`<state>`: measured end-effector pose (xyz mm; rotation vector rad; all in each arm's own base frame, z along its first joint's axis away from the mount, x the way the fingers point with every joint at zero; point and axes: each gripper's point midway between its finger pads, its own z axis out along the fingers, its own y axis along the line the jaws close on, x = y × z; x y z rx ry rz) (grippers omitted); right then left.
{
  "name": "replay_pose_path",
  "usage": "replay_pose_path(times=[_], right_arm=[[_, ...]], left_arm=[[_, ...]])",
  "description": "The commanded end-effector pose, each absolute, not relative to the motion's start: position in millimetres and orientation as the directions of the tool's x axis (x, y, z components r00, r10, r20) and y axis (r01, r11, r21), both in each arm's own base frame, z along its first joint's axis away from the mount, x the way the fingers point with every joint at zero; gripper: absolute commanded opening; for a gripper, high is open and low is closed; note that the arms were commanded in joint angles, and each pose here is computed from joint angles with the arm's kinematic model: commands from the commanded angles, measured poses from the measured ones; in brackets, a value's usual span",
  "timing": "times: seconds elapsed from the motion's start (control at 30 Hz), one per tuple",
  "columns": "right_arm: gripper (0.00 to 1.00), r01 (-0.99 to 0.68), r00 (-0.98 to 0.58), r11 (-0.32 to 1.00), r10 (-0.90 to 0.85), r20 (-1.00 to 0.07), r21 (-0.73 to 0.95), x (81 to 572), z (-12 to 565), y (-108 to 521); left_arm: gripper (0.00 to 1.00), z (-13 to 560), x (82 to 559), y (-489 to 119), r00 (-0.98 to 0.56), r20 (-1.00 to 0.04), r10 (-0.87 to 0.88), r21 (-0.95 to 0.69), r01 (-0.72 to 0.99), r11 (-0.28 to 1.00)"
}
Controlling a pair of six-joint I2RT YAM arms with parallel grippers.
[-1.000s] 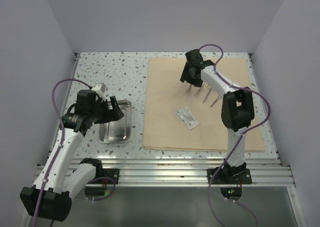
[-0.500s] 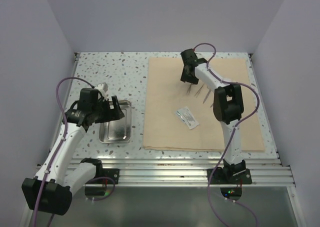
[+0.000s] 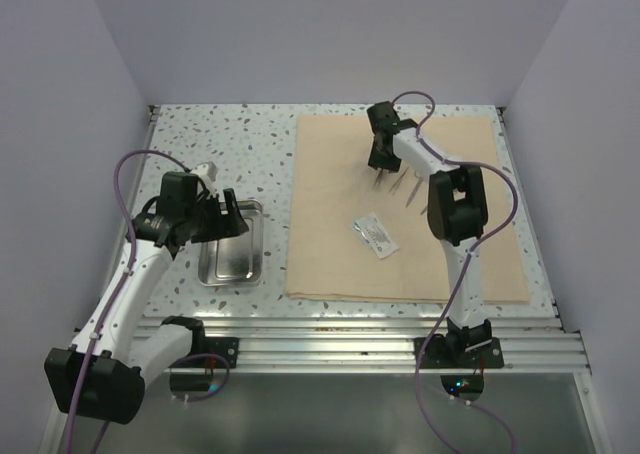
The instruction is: Prepare the surgical pack
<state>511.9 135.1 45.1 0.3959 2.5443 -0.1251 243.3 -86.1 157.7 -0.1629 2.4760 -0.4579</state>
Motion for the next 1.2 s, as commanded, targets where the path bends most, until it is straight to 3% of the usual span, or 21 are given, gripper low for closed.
replay_pose_path(times=[0.0,0.3,0.4,0.43,0.47,0.63,0.73,0.77,0.83,0.9,0.93,1.03,1.13,1.17], right_arm=[[0.42,0.299,-0.799,0.954,0.258,-0.543,0.013,516.3,39.5,136.3],[0.31,0.296,-0.810,0.955,0.269,-0.521,0.033,520.0,31.6,142.4],[0.15,0.298,-0.808,0.954,0.273,-0.522,0.038,521.0,36.0,144.0],[0.02,0.297,-0.806,0.954,0.274,-0.525,0.042,521.7,40.0,144.6],[0.00,0.296,-0.806,0.954,0.274,-0.524,0.045,521.0,45.7,144.9],[0.00,0.268,-0.773,0.955,0.293,-0.563,0.130,511.2,113.4,149.6],[0.00,0.115,-0.814,0.950,0.258,-0.521,0.291,477.6,152.7,178.5],[0.00,-0.033,-0.873,0.880,0.206,-0.442,0.474,453.3,147.6,218.7],[0.00,-0.145,-0.901,0.751,0.168,-0.399,0.644,423.8,167.3,249.0],[0.00,-0.281,-0.910,0.551,0.107,-0.400,0.786,378.8,197.9,280.3],[0.00,-0.295,-0.910,0.515,0.104,-0.400,0.805,365.7,206.3,285.4],[0.00,-0.391,-0.879,0.435,0.084,-0.469,0.811,325.2,233.1,299.5],[0.00,-0.344,-0.893,0.390,0.146,-0.426,0.854,299.8,241.7,299.8],[0.00,-0.375,-0.873,0.359,0.173,-0.456,0.855,293.5,248.7,301.4]], left_arm=[[0.79,175.9,253.8,-89.7,-0.778,-0.597,-0.194,-0.359,0.043,0.932],[0.72,177.9,252.3,-92.5,-0.781,-0.599,-0.179,-0.364,0.065,0.929],[0.67,179.8,251.6,-95.6,-0.781,-0.599,-0.174,-0.375,0.082,0.923],[0.64,181.5,251.7,-97.1,-0.780,-0.601,-0.172,-0.381,0.091,0.920],[0.63,184.2,251.7,-100.7,-0.780,-0.603,-0.169,-0.394,0.108,0.913],[0.63,207.6,257.2,-116.7,-0.746,-0.643,-0.172,-0.455,0.191,0.870],[0.66,223.3,256.9,-138.7,-0.731,-0.658,-0.180,-0.538,0.289,0.792],[0.68,231.8,250.1,-151.8,-0.742,-0.643,-0.190,-0.598,0.330,0.731],[0.71,243.6,248.8,-165.4,-0.717,-0.664,-0.212,-0.641,0.400,0.655],[0.72,246.0,237.4,-179.0,-0.751,-0.614,-0.244,-0.721,0.407,0.560],[0.72,258.4,238.0,-183.8,-0.716,-0.647,-0.262,-0.718,0.456,0.526],[0.70,257.3,229.0,-195.5,-0.735,-0.611,-0.294,-0.765,0.452,0.459],[0.68,252.7,222.1,-207.4,-0.759,-0.575,-0.305,-0.799,0.440,0.410],[0.68,246.3,220.2,-210.0,-0.782,-0.535,-0.320,-0.826,0.404,0.394]])
